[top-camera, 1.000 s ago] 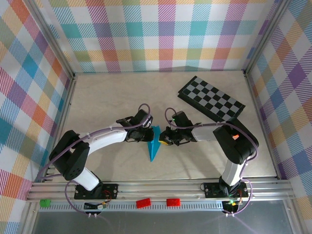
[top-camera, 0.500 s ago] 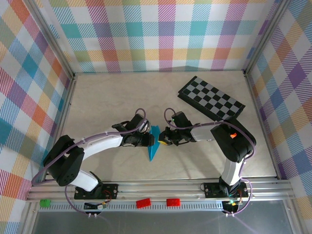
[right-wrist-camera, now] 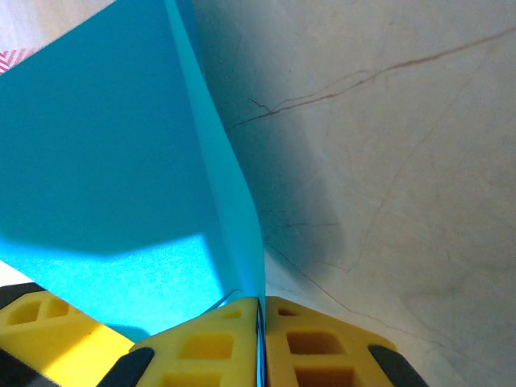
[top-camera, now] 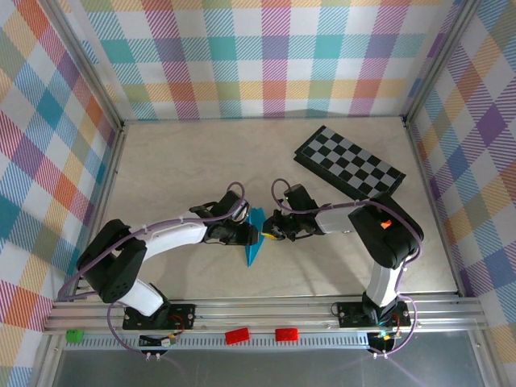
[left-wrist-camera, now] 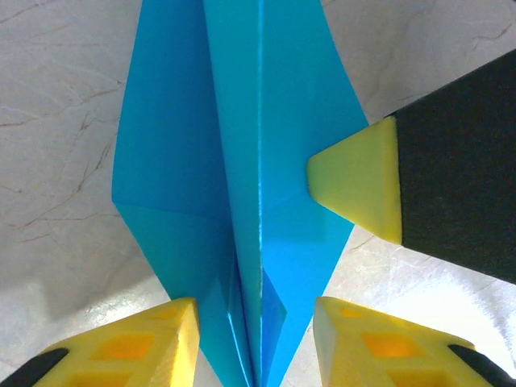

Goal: Fold a paper plane with a square sheet of paper (pick it up from the middle)

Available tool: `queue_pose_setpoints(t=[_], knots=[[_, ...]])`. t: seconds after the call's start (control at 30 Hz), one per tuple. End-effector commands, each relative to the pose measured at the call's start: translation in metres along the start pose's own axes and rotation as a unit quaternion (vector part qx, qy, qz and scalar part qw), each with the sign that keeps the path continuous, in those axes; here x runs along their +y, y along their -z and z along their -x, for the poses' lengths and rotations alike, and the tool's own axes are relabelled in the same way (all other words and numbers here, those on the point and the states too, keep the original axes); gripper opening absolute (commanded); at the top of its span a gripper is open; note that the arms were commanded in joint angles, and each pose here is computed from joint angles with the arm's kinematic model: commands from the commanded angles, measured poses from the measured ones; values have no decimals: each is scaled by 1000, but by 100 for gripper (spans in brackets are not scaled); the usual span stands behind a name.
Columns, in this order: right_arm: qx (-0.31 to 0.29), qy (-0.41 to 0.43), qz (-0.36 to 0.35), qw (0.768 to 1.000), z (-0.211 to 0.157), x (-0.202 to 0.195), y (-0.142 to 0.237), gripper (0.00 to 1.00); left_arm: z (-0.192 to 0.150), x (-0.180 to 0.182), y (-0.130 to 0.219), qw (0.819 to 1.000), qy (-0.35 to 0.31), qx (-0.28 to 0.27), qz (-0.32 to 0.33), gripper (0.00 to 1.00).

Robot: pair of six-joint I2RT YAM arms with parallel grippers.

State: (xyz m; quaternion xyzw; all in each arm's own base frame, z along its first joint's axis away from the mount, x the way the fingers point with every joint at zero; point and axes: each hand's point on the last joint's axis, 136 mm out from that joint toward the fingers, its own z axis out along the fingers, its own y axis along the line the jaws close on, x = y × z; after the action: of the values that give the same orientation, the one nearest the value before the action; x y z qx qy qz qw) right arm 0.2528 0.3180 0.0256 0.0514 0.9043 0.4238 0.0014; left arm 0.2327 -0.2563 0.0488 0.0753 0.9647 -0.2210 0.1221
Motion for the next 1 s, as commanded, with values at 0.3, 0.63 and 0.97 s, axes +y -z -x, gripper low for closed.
queue_pose_setpoints(t=[0.3,0.63,0.97], knots=[[4,-1,-4,1000,-3,-2,1,10,0,-14,-8,1000,-9,17,-25,32],[4,0,-5,1000,-4,-2,2,10,-2,-9,-19,999,-12,31,-5,27],[4,-1,-3,1000,-3,-1,2,11,-10,-1,-28,998,-21,48,24,20]])
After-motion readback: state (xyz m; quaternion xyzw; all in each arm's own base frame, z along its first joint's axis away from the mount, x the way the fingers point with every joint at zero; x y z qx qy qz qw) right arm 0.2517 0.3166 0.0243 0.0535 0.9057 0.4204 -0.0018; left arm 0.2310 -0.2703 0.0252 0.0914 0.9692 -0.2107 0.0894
